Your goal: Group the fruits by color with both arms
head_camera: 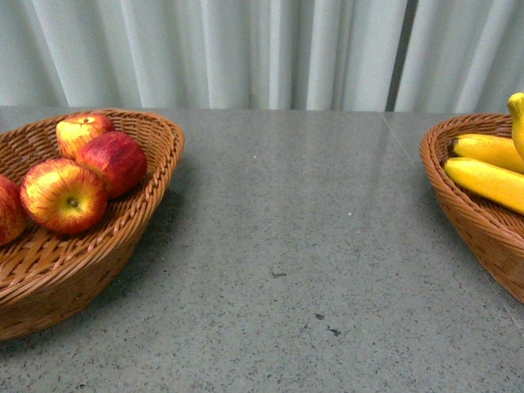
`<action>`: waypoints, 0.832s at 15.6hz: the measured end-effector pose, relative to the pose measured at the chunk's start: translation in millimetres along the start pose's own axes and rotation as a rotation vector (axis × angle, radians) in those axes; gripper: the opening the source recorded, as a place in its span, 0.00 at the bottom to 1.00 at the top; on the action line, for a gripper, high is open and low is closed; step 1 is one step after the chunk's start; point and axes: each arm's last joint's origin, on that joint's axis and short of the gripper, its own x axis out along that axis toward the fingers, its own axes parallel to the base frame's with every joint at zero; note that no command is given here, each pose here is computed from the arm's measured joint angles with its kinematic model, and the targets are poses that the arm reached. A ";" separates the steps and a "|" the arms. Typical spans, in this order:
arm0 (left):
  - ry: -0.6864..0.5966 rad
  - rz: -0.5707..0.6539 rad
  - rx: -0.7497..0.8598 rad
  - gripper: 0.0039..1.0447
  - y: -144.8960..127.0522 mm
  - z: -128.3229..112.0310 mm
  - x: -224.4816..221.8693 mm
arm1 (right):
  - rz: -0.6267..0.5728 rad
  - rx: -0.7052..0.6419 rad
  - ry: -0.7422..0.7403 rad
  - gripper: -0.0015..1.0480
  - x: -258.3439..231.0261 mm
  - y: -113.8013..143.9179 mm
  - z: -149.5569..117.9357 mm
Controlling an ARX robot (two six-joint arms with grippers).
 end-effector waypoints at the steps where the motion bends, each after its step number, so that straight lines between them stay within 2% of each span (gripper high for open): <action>1: 0.000 0.000 0.000 0.94 0.0 0.0 0.0 | 0.017 0.006 -0.061 0.88 -10.3 3.8 7.4; 2: 0.000 0.000 0.000 0.94 0.0 0.0 0.0 | 0.043 0.014 -0.127 0.96 -22.7 8.8 13.8; 4: 0.000 0.000 0.000 0.94 0.0 0.0 0.0 | 0.087 0.042 -0.242 0.94 -55.9 24.2 17.9; 7: 0.000 0.000 0.000 0.94 0.0 0.0 0.0 | 0.123 0.105 -0.302 0.94 -98.4 43.8 -8.7; 8: 0.000 0.000 0.000 0.94 0.0 0.0 0.0 | -0.030 0.027 -0.432 0.83 -111.7 56.0 -17.1; 9: 0.000 0.000 0.000 0.94 0.0 0.0 0.0 | -0.164 0.002 -0.475 0.71 -127.8 67.2 -35.4; 11: 0.000 0.000 0.000 0.94 0.0 0.0 0.0 | -0.253 0.012 -0.450 0.49 -145.0 77.4 -76.8; 13: 0.000 0.000 0.000 0.94 0.0 0.0 0.0 | -0.257 0.009 -0.452 0.42 -148.2 79.4 -87.4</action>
